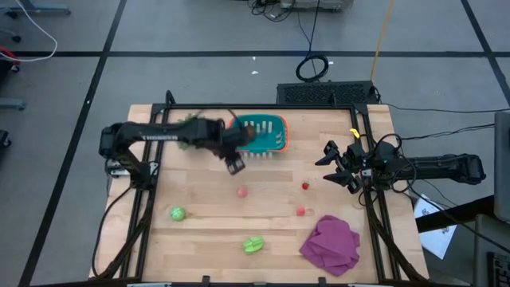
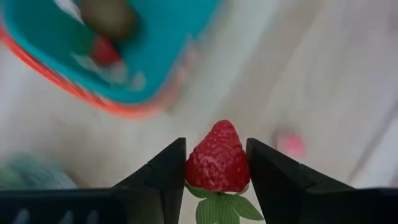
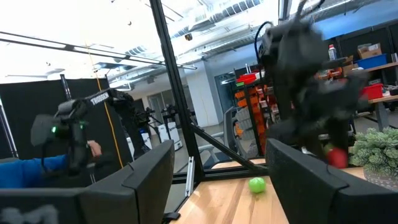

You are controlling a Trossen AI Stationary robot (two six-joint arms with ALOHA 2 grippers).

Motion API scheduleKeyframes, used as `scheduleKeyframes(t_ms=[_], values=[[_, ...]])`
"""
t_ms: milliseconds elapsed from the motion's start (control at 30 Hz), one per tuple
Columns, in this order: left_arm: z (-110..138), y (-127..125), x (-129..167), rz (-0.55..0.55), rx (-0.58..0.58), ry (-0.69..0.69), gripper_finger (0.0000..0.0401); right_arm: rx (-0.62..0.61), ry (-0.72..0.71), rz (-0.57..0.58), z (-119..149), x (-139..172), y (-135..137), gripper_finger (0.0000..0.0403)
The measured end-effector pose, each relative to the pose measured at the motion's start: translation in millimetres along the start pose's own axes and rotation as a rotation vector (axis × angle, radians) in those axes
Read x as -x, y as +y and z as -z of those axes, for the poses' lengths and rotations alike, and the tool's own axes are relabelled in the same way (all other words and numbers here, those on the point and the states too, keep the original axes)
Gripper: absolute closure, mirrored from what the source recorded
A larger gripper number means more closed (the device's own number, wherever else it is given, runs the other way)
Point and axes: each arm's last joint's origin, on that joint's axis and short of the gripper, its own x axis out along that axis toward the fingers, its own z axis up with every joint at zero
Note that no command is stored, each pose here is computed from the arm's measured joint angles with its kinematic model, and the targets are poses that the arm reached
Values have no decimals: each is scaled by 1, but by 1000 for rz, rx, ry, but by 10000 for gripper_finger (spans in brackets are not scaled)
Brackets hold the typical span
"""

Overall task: Pick and placing Produce into tupperware
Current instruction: Put the left red strawberry into the blue basket

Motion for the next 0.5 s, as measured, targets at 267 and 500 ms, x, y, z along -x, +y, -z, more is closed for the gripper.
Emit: scheduleKeyframes(t_ms=[267, 500], values=[[-41, 55, 21, -14, 44, -182, 229, 1, 0, 0, 0, 0, 0, 161], [-69, 74, -7, 52, 11, -283, 229, 4, 0, 0, 0, 0, 0, 161]])
